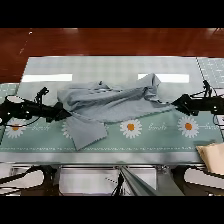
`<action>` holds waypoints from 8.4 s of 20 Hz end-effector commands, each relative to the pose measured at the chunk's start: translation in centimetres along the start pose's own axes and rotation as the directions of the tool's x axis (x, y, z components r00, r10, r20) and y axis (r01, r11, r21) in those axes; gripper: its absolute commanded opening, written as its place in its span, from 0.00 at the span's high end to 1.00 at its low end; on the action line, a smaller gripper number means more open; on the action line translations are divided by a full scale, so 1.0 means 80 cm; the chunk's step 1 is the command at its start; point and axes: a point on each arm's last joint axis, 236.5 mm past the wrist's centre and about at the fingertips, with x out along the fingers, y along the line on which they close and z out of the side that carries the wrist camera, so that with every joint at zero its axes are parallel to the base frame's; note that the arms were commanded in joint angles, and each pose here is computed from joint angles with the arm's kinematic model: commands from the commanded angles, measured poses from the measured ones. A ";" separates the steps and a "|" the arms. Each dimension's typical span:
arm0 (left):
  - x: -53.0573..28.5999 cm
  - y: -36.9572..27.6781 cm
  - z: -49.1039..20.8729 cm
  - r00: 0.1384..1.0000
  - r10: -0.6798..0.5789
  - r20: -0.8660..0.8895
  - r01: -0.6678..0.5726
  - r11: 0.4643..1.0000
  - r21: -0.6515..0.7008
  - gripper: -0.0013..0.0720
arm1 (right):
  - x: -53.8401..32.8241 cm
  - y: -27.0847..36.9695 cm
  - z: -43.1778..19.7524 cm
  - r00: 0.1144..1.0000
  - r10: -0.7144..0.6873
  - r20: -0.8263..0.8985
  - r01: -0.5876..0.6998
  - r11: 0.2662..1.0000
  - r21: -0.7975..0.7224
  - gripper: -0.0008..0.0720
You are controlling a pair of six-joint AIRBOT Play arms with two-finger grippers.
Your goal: Fold the shirts.
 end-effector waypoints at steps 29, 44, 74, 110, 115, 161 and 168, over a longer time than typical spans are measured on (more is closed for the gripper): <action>-0.648 -0.511 -0.260 0.107 -0.594 0.797 -0.711 0.515 0.480 0.95 | -0.669 0.423 -0.108 0.216 0.524 0.824 0.346 0.748 -0.566 0.94; -0.424 -0.281 -0.126 0.788 0.136 0.601 -0.470 0.763 0.444 0.95 | -0.420 0.225 -0.095 0.895 -0.225 0.386 0.404 0.775 -0.486 0.94; -0.033 -0.129 0.314 0.835 0.118 0.538 -0.331 0.889 0.318 0.95 | 0.031 0.154 0.266 0.898 -0.103 0.428 0.239 0.931 -0.277 0.94; -0.083 0.021 -0.074 0.968 0.231 -0.096 -0.227 0.973 0.050 0.13 | -0.093 0.000 0.066 0.976 -0.206 -0.066 0.186 0.956 -0.229 0.31; -0.035 0.034 -0.145 0.969 0.158 -0.190 -0.166 0.986 -0.029 0.14 | -0.097 0.027 0.076 0.994 -0.110 -0.007 0.106 0.970 -0.219 0.31; 0.044 -0.010 -0.110 0.989 0.139 -0.058 -0.139 0.990 0.009 0.95 | 0.018 -0.026 -0.052 0.926 -0.236 -0.295 0.179 0.962 -0.208 0.65; -0.053 -0.122 0.004 0.980 0.018 0.199 -0.072 0.960 0.269 0.95 | -0.037 0.019 -0.015 0.967 -0.219 -0.134 0.156 0.915 -0.372 0.94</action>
